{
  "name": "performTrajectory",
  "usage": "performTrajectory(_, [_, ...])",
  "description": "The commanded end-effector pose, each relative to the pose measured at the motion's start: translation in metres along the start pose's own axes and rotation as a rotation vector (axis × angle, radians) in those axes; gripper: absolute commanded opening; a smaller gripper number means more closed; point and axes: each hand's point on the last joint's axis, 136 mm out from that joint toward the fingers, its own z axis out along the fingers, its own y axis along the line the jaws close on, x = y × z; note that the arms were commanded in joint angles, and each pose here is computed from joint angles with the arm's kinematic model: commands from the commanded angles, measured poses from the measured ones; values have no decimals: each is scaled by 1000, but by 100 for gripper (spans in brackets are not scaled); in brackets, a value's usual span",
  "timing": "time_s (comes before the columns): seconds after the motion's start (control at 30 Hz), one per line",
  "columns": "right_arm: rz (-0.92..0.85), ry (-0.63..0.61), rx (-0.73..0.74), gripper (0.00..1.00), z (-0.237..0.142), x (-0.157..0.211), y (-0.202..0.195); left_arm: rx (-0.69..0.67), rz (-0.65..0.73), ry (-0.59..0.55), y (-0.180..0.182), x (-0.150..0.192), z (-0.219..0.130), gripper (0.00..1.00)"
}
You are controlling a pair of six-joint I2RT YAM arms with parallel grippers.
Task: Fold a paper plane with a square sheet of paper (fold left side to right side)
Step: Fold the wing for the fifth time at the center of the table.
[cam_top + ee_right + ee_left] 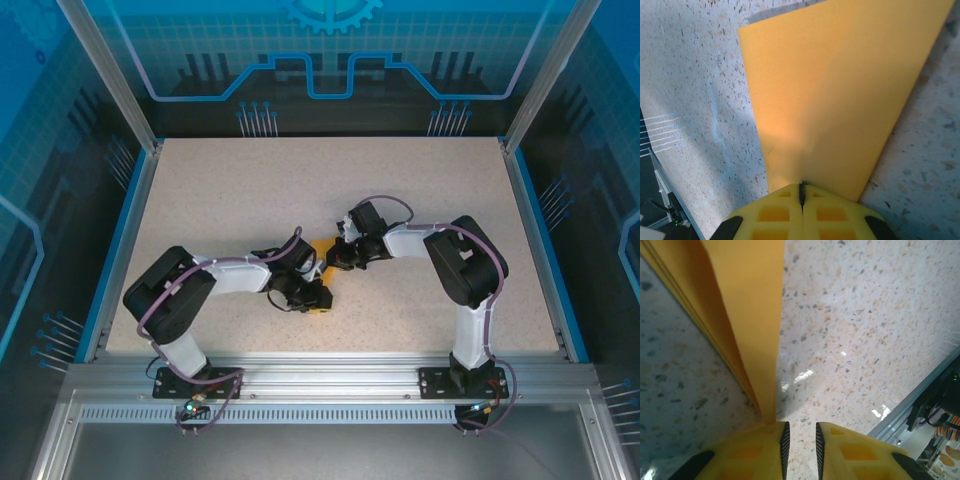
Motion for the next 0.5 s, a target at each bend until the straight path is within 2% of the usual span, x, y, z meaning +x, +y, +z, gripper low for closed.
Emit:
performTrajectory(0.0, [42,35,139,0,13,15,-40,37,35,-26,-26,-4,-22,27])
performTrajectory(0.17, [-19,-13,75,0,3,0,-15,81,40,-136,-31,-19,-62,33])
performTrajectory(0.33, [-106,-84,18,0,-18,-20,18,93,19,-309,-18,-40,-114,37])
performTrajectory(0.47, [-146,-125,9,0,-35,-28,35,93,25,-406,-14,-50,-141,41])
